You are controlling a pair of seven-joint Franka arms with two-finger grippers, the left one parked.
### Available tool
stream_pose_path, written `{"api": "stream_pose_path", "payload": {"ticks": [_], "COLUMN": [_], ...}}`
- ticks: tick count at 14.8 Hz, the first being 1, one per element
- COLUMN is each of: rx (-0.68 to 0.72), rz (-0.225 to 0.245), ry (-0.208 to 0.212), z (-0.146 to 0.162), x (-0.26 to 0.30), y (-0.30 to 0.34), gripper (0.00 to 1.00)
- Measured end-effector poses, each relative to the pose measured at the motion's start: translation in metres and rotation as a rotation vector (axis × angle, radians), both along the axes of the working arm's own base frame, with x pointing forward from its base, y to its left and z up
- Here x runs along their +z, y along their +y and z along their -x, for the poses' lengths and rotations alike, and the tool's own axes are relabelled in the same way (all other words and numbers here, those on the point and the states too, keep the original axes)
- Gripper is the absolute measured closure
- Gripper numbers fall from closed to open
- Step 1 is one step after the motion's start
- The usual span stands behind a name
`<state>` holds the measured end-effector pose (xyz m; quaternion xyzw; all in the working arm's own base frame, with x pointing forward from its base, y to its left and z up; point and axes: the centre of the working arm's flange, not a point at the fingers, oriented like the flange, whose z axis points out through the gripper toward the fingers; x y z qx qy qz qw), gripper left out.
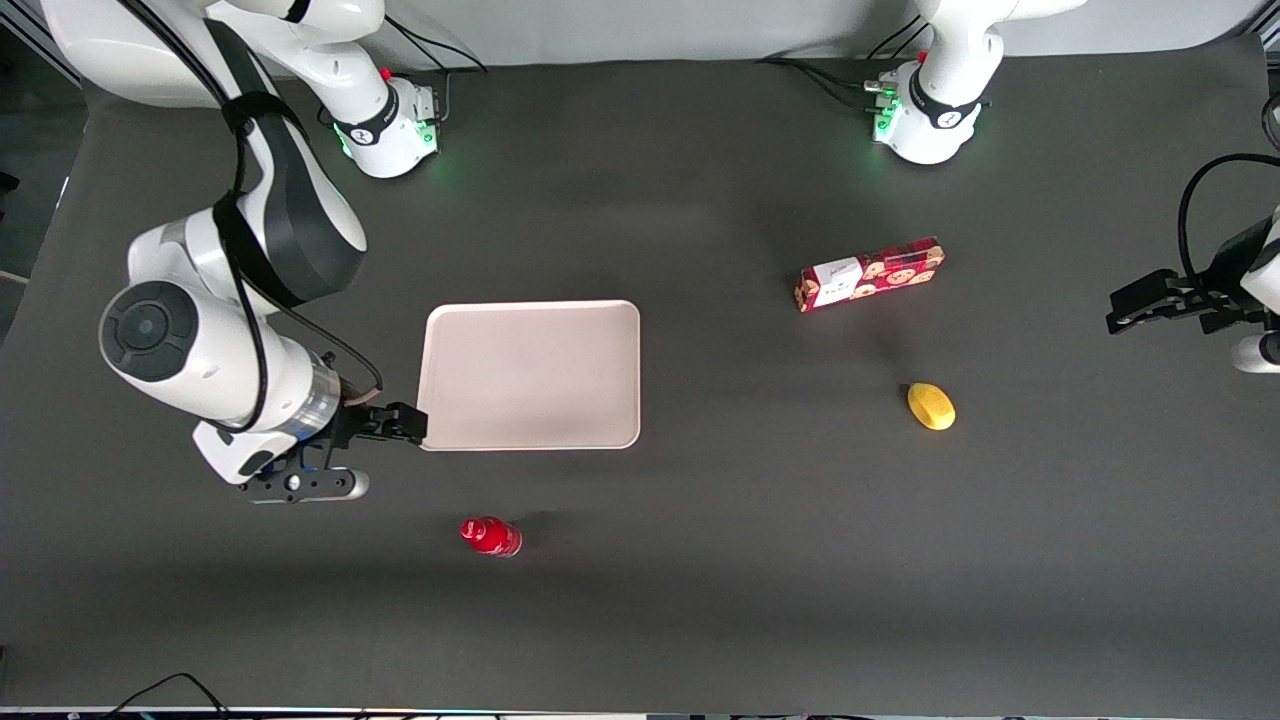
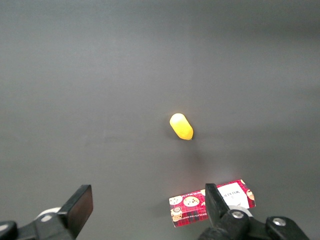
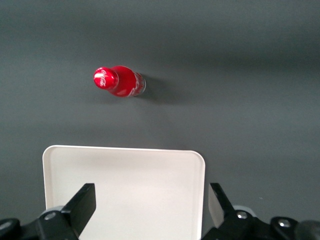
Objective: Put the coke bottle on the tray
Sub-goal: 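Lower the open right gripper over the red Coca-Cola bottle beside the tray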
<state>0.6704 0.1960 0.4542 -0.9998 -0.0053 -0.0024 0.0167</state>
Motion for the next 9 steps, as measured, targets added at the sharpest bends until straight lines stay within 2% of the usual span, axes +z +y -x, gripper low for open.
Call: {"api": "stream_pose_path", "payload": {"ticks": [2,5,9], "rx": [0.005,0.025,-0.025], "rz": [-0.008,0.008,-0.024], "ry": [-0.02,-0.069,-0.099], "z": [-0.007,-0.016,-0.028], "x": [-0.012,-0.033,-0.055], "y": [0.004,0.02,0.039], "gripper": [0.0,0.0,0.0]}}
